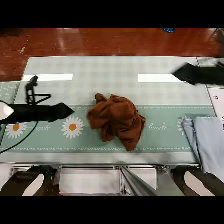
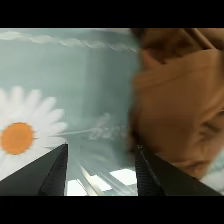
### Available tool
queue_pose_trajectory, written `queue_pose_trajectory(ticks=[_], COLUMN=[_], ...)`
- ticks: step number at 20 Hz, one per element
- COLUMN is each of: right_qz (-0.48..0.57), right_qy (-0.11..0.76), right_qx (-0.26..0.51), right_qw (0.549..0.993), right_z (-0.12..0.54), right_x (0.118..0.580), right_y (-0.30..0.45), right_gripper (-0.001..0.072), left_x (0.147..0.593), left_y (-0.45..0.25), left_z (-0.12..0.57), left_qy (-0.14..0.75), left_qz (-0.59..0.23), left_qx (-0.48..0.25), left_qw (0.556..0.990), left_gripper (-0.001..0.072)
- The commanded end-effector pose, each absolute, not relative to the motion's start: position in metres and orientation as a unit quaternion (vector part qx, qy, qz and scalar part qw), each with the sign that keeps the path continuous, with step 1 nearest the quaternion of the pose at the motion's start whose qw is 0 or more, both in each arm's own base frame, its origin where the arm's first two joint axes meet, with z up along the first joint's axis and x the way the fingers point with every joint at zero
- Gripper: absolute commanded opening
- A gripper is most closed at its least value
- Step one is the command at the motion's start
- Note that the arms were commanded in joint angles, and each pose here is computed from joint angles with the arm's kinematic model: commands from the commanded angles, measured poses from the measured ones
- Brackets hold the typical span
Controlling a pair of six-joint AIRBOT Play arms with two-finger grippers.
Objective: Fold the shirts.
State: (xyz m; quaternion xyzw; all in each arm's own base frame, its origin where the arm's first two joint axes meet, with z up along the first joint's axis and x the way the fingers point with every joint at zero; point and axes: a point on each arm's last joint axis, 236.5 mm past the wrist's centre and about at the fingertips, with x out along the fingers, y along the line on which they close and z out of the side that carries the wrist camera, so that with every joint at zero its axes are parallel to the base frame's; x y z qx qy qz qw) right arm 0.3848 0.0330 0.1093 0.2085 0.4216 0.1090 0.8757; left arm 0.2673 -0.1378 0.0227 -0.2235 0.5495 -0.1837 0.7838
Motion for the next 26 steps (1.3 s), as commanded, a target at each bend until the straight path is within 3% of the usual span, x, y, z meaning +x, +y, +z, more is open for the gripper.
queue_pose_trajectory(ticks=[1, 4, 10, 17, 19, 20, 26], right_qz=[0.008, 0.037, 0.062, 0.111, 0.126, 0.127, 0.174], right_qy=[0.489, 0.532, 0.567, 0.615, 0.629, 0.632, 0.630], right_qx=[0.272, 0.313, 0.356, 0.320, 0.307, 0.302, 0.338], right_qw=[0.829, 0.786, 0.741, 0.712, 0.703, 0.702, 0.677], right_z=[0.042, -0.009, -0.051, -0.069, -0.076, -0.080, -0.089], right_x=[0.309, 0.270, 0.237, 0.223, 0.220, 0.221, 0.231], right_y=[-0.029, 0.005, 0.038, 0.085, 0.103, 0.111, 0.173], right_gripper=[0.0407, 0.0407, 0.0407, 0.0407, 0.0407, 0.0407, 0.0407], left_x=[0.266, 0.267, 0.274, 0.246, 0.247, 0.248, 0.269], left_y=[-0.177, -0.198, -0.182, -0.229, -0.227, -0.225, -0.225], left_z=[0.007, -0.017, -0.056, -0.098, -0.100, -0.098, -0.078], left_qy=[0.552, 0.574, 0.615, 0.672, 0.676, 0.675, 0.655], left_qz=[-0.271, -0.304, -0.266, -0.291, -0.287, -0.289, -0.308], left_qx=[-0.193, -0.201, -0.225, -0.251, -0.257, -0.260, -0.261], left_qw=[0.764, 0.733, 0.707, 0.633, 0.628, 0.627, 0.639], left_gripper=[0.0507, 0.0507, 0.0507, 0.0497, 0.0113, 0.0036, 0.0022])
